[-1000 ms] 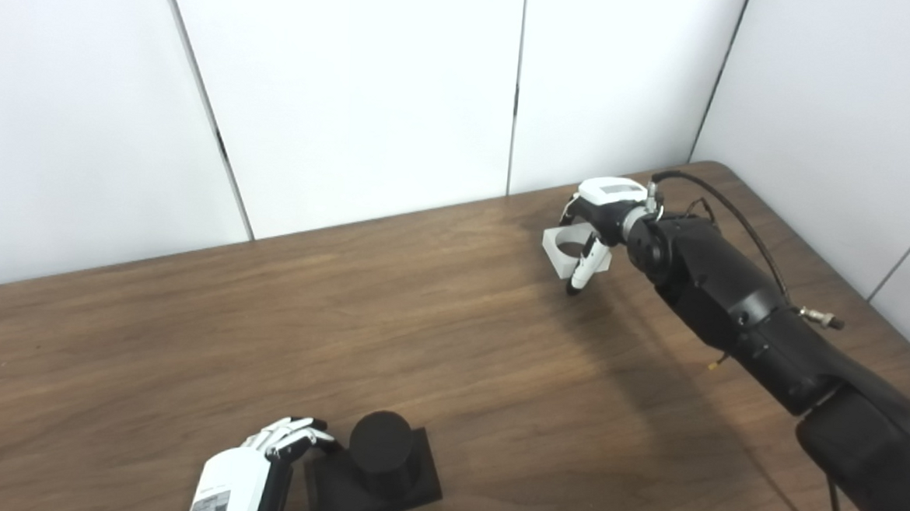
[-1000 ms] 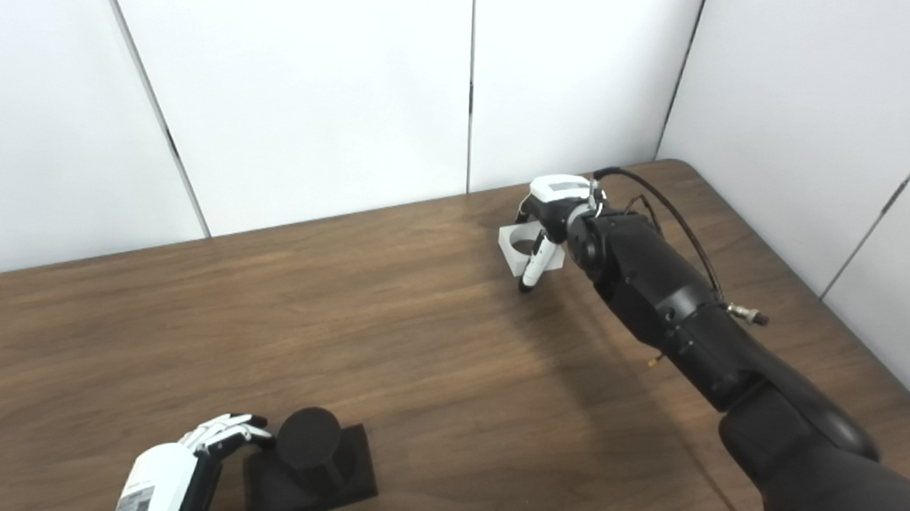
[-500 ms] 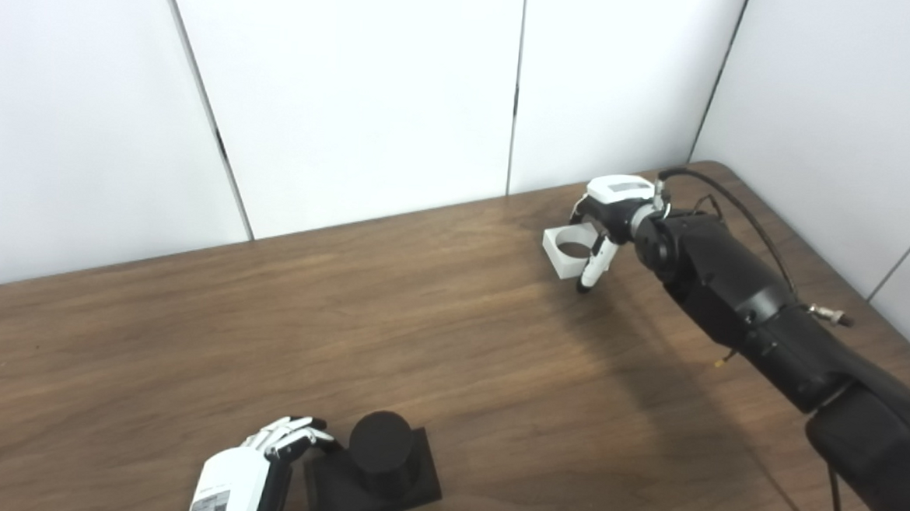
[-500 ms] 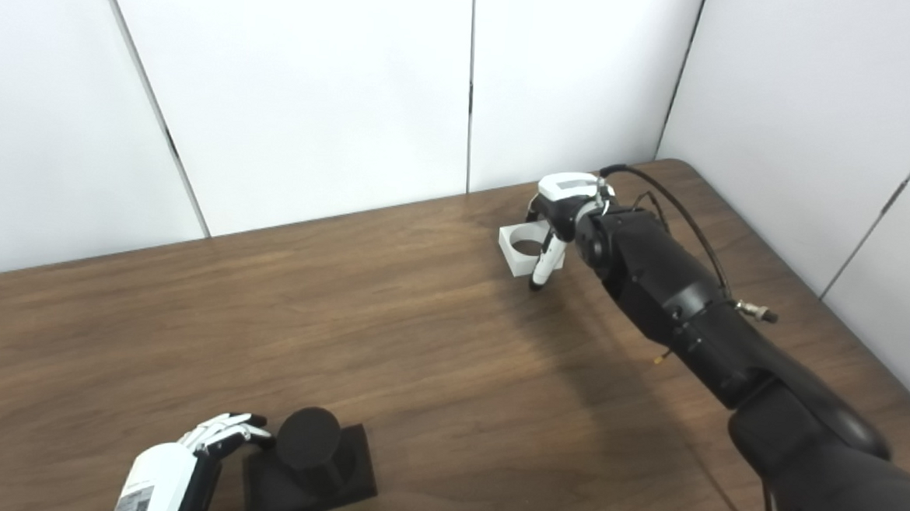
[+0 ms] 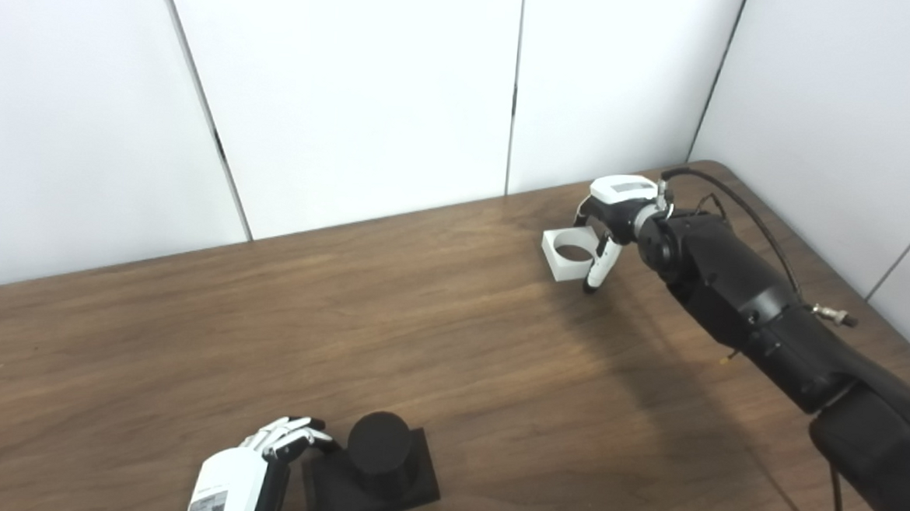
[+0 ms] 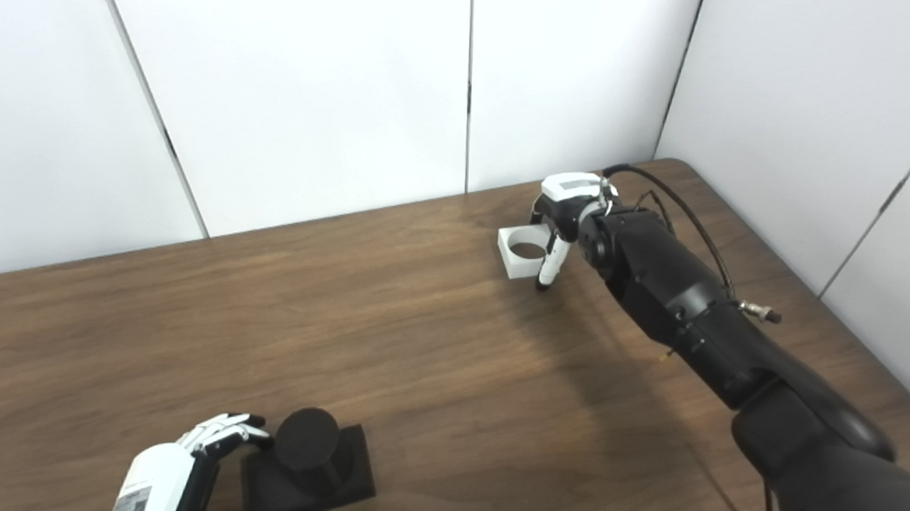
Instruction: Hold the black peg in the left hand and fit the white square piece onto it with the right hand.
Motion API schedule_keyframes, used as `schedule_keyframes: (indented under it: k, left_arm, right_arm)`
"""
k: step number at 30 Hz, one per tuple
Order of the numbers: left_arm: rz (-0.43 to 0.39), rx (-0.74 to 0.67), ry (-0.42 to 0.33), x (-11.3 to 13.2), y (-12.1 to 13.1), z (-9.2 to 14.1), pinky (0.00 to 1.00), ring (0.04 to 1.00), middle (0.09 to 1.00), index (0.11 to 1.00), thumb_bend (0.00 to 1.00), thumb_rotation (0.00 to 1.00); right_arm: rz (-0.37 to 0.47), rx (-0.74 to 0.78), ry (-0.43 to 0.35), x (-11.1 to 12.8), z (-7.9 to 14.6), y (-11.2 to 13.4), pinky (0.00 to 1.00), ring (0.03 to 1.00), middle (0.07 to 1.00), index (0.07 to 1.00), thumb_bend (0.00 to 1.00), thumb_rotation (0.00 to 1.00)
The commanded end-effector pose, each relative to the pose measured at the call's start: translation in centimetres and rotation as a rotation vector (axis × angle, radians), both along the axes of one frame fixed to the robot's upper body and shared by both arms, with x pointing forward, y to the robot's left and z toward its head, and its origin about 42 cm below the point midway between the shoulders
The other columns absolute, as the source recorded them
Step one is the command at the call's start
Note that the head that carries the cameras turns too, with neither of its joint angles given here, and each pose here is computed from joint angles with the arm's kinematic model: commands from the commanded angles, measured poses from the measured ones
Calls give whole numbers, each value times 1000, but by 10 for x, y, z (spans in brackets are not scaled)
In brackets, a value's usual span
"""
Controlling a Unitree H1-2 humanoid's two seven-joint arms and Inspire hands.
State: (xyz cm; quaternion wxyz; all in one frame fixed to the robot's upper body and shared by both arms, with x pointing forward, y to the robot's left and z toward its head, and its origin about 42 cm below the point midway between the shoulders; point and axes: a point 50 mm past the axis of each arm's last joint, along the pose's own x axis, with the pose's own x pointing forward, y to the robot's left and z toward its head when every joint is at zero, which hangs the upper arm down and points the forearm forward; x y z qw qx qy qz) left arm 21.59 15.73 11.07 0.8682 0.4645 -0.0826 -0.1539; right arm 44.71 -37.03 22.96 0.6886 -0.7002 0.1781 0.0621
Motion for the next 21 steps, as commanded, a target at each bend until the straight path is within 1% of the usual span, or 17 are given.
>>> schedule_keyframes:
  k: [1,13,21]
  left_arm:
    - [-1,75,216,-20,13,-36,762,835,781,487,513,39]
    - [-1,80,214,-20,13,-36,766,835,782,487,513,39]
    - [-3,80,213,-20,14,-37,764,833,781,487,513,39]
  right_arm:
    - [15,-24,-74,3,25,-5,928,960,918,706,822,224]
    - [16,6,-80,5,23,1,935,957,917,725,826,234]
    - [30,3,-75,7,20,7,918,954,919,735,828,266]
